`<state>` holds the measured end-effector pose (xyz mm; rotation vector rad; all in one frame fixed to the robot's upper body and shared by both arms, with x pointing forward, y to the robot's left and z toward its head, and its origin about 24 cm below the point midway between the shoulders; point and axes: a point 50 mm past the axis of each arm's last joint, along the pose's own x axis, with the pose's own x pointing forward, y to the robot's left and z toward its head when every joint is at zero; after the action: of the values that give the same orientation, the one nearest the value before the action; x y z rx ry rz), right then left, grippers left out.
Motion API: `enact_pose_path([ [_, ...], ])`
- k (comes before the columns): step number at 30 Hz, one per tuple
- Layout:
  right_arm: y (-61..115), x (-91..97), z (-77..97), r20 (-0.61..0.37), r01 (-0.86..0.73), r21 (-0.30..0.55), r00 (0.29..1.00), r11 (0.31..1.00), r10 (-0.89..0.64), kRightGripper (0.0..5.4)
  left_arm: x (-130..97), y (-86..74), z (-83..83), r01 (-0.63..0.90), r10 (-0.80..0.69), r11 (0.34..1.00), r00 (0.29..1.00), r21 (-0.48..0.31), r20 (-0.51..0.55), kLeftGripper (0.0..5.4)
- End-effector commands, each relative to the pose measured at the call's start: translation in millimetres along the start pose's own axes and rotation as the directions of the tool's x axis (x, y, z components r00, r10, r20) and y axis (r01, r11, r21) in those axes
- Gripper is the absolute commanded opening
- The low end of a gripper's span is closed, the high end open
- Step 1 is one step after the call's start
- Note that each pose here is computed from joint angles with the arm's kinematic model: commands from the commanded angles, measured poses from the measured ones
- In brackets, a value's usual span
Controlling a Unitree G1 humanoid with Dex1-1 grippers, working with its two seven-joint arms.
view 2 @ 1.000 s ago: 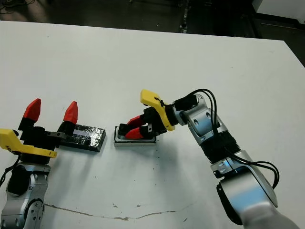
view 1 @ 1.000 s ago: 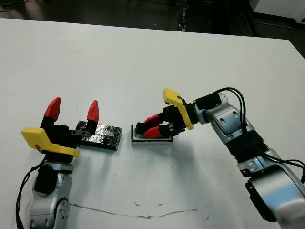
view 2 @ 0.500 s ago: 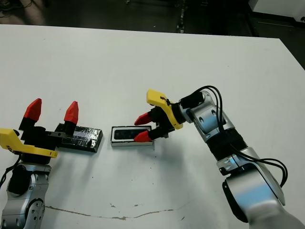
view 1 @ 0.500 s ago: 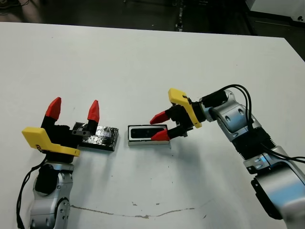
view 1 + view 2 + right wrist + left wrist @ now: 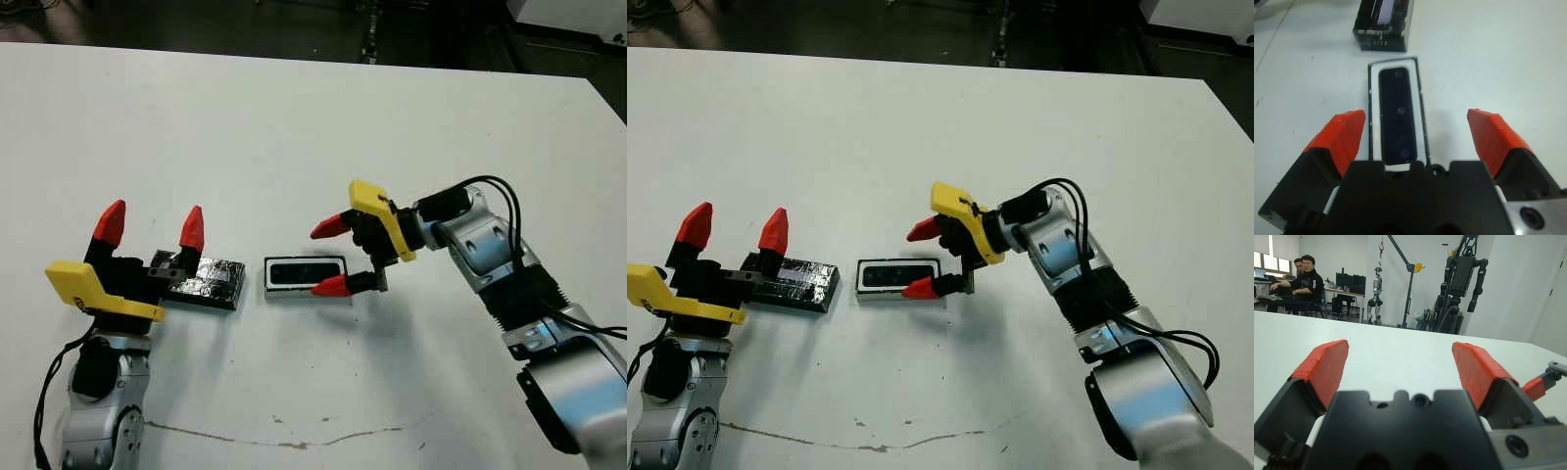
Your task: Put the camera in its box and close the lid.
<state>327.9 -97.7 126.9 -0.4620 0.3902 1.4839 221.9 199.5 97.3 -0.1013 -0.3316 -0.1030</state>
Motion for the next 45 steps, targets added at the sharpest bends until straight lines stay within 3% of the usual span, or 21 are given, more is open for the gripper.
enact_pose_path([
  [1,-2.6,-20.3,2.5,0.043,0.058,-0.017,0.997,0.998,-0.057,5.39,-3.9,0.9,-3.3,-0.012,0.012,1.000,1.000,-0.003,-0.015,5.40],
  [4,-2.6,-40.0,6.3,0.130,0.118,-0.013,0.985,0.993,-0.115,5.39,-4.3,1.7,-3.1,-0.012,0.012,1.000,1.000,0.008,-0.018,5.40],
  [7,1.5,-60.1,7.7,0.242,0.187,0.063,0.950,0.980,-0.197,5.39,-4.6,2.5,-2.9,-0.012,0.012,1.000,1.000,0.015,-0.017,5.40],
  [10,14.7,-78.5,2.1,0.348,0.326,0.168,0.864,0.930,-0.365,5.39,-4.6,2.5,-2.8,-0.008,0.008,1.000,1.000,0.002,-0.021,5.40],
  [15,48.2,-92.7,-21.8,0.386,0.530,0.291,0.697,0.797,-0.605,5.39,-3.6,2.5,-0.8,-0.002,0.003,0.999,1.000,0.043,-0.016,5.40],
  [19,74.3,-94.0,-42.9,0.346,0.634,0.393,0.569,0.666,-0.746,5.39,-2.3,3.6,1.3,0.009,-0.009,0.999,1.000,0.043,-0.015,5.40],
  [24,99.3,-89.8,-65.7,0.258,0.719,0.491,0.420,0.493,-0.870,4.81,0.6,5.6,5.7,0.031,-0.032,0.998,1.000,0.056,0.001,5.40],
  [26,106.4,-87.2,-71.8,0.236,0.732,0.508,0.389,0.454,-0.891,4.45,1.9,6.7,7.5,0.041,-0.041,0.997,0.999,0.058,0.006,5.40],
  [32,119.0,-79.4,-80.3,0.158,0.752,0.584,0.264,0.306,-0.951,3.46,9.8,14.4,21.8,0.106,-0.105,0.975,0.994,0.198,-0.015,5.40],
  [36,120.7,-72.9,-82.0,0.136,0.744,0.622,0.207,0.246,-0.969,2.82,17.6,22.8,38.0,0.212,-0.204,0.944,0.977,0.254,-0.058,5.40],
  [39,120.8,-68.6,-82.7,0.129,0.751,0.622,0.180,0.221,-0.975,2.31,26.3,32.2,52.1,0.369,-0.344,0.880,0.929,0.299,-0.135,5.40],
  [45,119.3,-62.1,-84.5,0.138,0.737,0.642,0.160,0.211,-0.977,1.29,46.6,46.4,81.8,0.640,-0.540,0.683,0.766,0.351,-0.347,5.40],
])
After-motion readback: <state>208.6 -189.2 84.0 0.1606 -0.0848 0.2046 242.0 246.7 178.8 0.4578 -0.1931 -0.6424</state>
